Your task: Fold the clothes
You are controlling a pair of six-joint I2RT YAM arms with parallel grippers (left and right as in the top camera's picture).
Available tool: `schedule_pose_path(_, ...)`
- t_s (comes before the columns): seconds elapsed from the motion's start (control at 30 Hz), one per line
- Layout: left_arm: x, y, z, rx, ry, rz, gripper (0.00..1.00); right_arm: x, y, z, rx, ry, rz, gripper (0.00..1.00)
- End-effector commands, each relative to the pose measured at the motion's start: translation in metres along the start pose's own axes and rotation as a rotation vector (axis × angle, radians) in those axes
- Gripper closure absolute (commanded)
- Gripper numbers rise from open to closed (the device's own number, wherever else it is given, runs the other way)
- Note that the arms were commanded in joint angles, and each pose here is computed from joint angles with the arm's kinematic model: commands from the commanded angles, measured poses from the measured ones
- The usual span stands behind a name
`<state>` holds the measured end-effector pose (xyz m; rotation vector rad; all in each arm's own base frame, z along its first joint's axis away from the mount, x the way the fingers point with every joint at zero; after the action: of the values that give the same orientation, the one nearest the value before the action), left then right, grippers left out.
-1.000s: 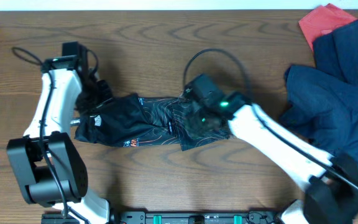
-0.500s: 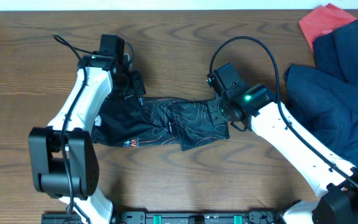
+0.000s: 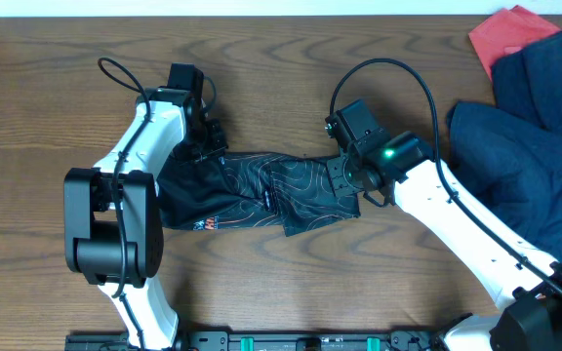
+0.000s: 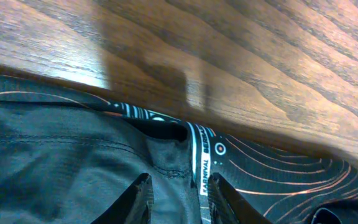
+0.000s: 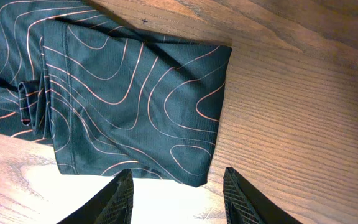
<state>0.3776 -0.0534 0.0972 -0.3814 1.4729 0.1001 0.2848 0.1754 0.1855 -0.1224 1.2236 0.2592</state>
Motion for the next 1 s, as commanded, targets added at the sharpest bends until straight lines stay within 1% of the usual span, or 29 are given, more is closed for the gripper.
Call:
schedule_pose_path(0.0, 0.007, 0.004, -0.001, -0.011, 0.015, 0.028, 0.74, 0.001, -0.004, 0.001, 0.024, 0.0, -0.014, 0.55)
schedule_pose_path(0.03, 0.008, 0.005, -0.002, -0.012, 0.02, 0.03, 0.8, 0.001, -0.004, 0.001, 0.024, 0.0, -0.014, 0.56)
schedule_pose_path(0.07, 0.009, 0.005, -0.002, -0.013, 0.025, 0.032, 0.81, 0.001, -0.004, 0.0, 0.024, 0.002, -0.014, 0.56)
schedule_pose_path(0.1, 0.009, 0.005, -0.003, -0.013, 0.028, 0.034, 0.86, 0.001, -0.004, 0.0, 0.024, 0.003, -0.015, 0.56)
schedule_pose_path(0.13, 0.01, 0.006, -0.003, -0.014, 0.031, 0.035, 0.88, 0.0, -0.004, 0.0, 0.024, 0.005, -0.016, 0.56)
schedule_pose_path(0.33, 0.013, 0.007, -0.005, -0.02, 0.051, 0.044, 0.89, 0.0, -0.004, -0.001, 0.023, 0.011, -0.017, 0.57)
schedule_pose_path(0.37, 0.013, 0.007, -0.006, -0.02, 0.053, 0.045, 0.9, 0.0, -0.004, -0.001, 0.023, 0.011, -0.017, 0.57)
schedule_pose_path(0.4, 0.013, 0.007, -0.006, -0.02, 0.053, 0.045, 0.94, 0.001, -0.004, -0.001, 0.023, 0.011, -0.017, 0.57)
schedule_pose_path(0.5, 0.013, 0.008, -0.006, -0.021, 0.058, 0.046, 0.94, 0.0, -0.004, -0.001, 0.023, 0.012, -0.018, 0.57)
schedule_pose_path(0.6, 0.009, 0.006, -0.013, -0.019, 0.096, 0.023, 0.94, 0.001, -0.004, -0.001, 0.023, 0.013, -0.018, 0.57)
schedule_pose_path(0.8, -0.02, -0.013, -0.031, 0.075, 0.149, -0.13, 0.94, 0.001, -0.005, -0.001, 0.024, 0.01, -0.025, 0.57)
schedule_pose_path(0.97, -0.025, -0.031, -0.046, 0.16, 0.166, -0.126, 0.94, 0.001, -0.006, 0.0, 0.026, 0.006, -0.025, 0.57)
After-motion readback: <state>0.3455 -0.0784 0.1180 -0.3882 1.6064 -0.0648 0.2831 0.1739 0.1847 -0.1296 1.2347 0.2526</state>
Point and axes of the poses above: each gripper's point midway between its finger pads, its own x axis out along the fingers, its own y axis along the line the jaws close on, z = x × y, the point moved 7 cm from there along -x, back along the fingers, and after that the axes turned 1 degree about x, right-handed, at the moved point
